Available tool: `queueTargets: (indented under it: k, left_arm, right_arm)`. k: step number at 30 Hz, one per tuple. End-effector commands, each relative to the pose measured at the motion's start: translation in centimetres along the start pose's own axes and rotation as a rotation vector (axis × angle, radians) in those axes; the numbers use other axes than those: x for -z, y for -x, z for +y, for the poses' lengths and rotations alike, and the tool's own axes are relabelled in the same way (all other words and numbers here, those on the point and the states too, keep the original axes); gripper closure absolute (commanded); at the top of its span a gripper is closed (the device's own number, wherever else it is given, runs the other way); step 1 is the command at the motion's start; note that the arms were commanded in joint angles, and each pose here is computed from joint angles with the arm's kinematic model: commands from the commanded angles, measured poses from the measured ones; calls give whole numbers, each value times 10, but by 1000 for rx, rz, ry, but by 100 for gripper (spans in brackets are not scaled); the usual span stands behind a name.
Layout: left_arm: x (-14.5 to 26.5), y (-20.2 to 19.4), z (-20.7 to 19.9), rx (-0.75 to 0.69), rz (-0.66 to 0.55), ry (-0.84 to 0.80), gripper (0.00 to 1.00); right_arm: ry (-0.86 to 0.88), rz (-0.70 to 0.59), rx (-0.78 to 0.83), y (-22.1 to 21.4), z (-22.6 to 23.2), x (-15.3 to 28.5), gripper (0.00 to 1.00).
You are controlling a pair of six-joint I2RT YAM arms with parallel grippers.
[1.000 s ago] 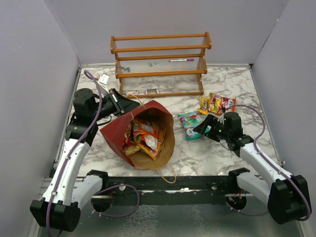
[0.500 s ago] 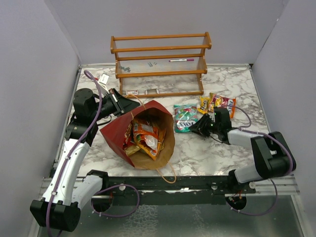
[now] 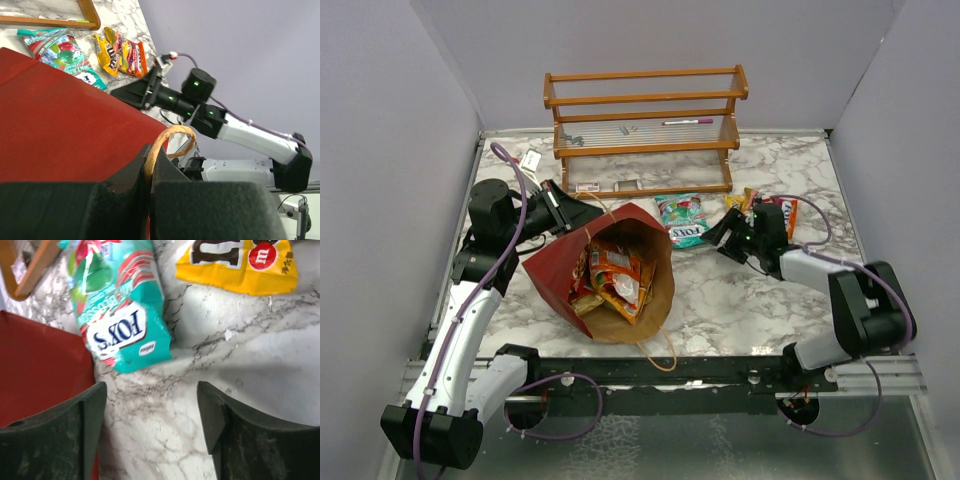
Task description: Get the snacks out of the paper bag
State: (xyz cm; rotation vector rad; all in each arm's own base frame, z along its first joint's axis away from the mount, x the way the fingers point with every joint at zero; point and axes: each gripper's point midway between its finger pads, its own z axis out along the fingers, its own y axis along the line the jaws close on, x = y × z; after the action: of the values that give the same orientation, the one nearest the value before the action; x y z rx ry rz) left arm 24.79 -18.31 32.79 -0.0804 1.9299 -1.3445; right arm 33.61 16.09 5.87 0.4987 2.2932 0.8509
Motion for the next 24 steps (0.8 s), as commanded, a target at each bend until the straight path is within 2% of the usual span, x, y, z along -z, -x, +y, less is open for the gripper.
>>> queueTargets:
  k: [1,4,6,14,20,24]
  left_arm:
    - [3,3,-5,-26,-17,-10,100]
    - [3,4,-7,-34,-20,-17,100]
    - [3,4,-7,-38,-23,-20,100]
    - [1,4,-7,-43,-19,-37,100]
    - [3,5,-10,-55,-27,-43,95]
    - [3,6,-10,-53,-38,-39,97]
  right_arm:
    - [-76,-44,161,0,-13,42,16]
    - [-89,-59,234,-2,-13,68,10]
    - [-38,-58,276,-7,-4,83,10]
    - [369,-11,426,-31,71,133,11]
    - [530,-19,566,-36,132,165,13]
    - [620,28,659,-64,174,176,15]
